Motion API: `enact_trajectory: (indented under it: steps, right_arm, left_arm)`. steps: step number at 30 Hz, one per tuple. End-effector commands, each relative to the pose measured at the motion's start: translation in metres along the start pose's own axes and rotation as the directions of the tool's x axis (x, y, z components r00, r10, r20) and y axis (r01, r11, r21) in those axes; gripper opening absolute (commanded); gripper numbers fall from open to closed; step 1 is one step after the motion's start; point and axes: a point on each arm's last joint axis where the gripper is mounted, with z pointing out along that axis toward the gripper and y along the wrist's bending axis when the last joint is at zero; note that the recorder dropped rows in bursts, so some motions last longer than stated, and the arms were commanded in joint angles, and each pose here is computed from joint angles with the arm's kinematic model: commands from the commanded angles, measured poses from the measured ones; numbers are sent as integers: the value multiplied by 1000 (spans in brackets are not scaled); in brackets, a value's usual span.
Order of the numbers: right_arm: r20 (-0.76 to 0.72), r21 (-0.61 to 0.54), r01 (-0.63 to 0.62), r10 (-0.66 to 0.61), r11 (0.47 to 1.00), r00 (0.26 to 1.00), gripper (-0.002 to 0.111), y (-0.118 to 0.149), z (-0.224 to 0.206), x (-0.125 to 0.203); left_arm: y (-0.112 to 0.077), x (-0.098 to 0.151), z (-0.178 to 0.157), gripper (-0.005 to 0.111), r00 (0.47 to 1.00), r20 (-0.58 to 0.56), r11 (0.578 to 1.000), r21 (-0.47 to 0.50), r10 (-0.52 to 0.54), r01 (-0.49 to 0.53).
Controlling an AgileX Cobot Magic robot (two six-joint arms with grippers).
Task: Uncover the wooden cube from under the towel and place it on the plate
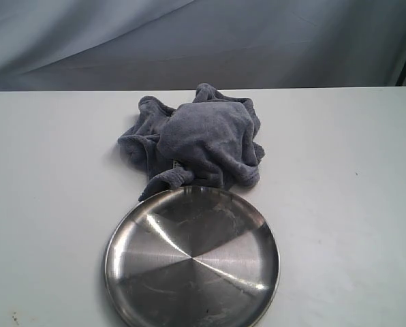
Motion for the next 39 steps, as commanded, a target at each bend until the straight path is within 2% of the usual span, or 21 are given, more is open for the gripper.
enact_trajectory:
  steps: [1, 15, 27, 31, 33, 35, 39]
  right_arm:
    - [1, 0, -2, 2, 1000, 1000, 0, 0, 0, 1]
    - [6, 3, 9, -9, 1000, 1000, 0, 0, 0, 0]
    - [83, -6, 11, -11, 1000, 996, 0, 1, 0, -7]
    - [176, -17, 13, -9, 1000, 984, 0, 2, -1, -15]
    - [255, -48, -46, 56, 998, 965, 0, 3, -3, -22]
    - [311, -96, -163, 185, 982, 932, 0, 4, -5, -28]
    - [366, -197, -430, 473, 881, 801, 0, 0, -8, -37]
  left_arm:
    - [0, 1, 0, 0, 1000, 8, 1000, -3, 0, 0]
    - [0, 1, 0, 0, 1000, 8, 1000, -3, 0, 0]
    - [0, 1, 0, 0, 1000, 8, 1000, -3, 0, 0]
    - [0, 1, 0, 0, 1000, 8, 1000, -3, 0, 0]
    - [0, 1, 0, 0, 1000, 8, 1000, -3, 0, 0]
    - [0, 1, 0, 0, 1000, 8, 1000, -3, 0, 0]
    - [0, 1, 0, 0, 1000, 8, 1000, -3, 0, 0]
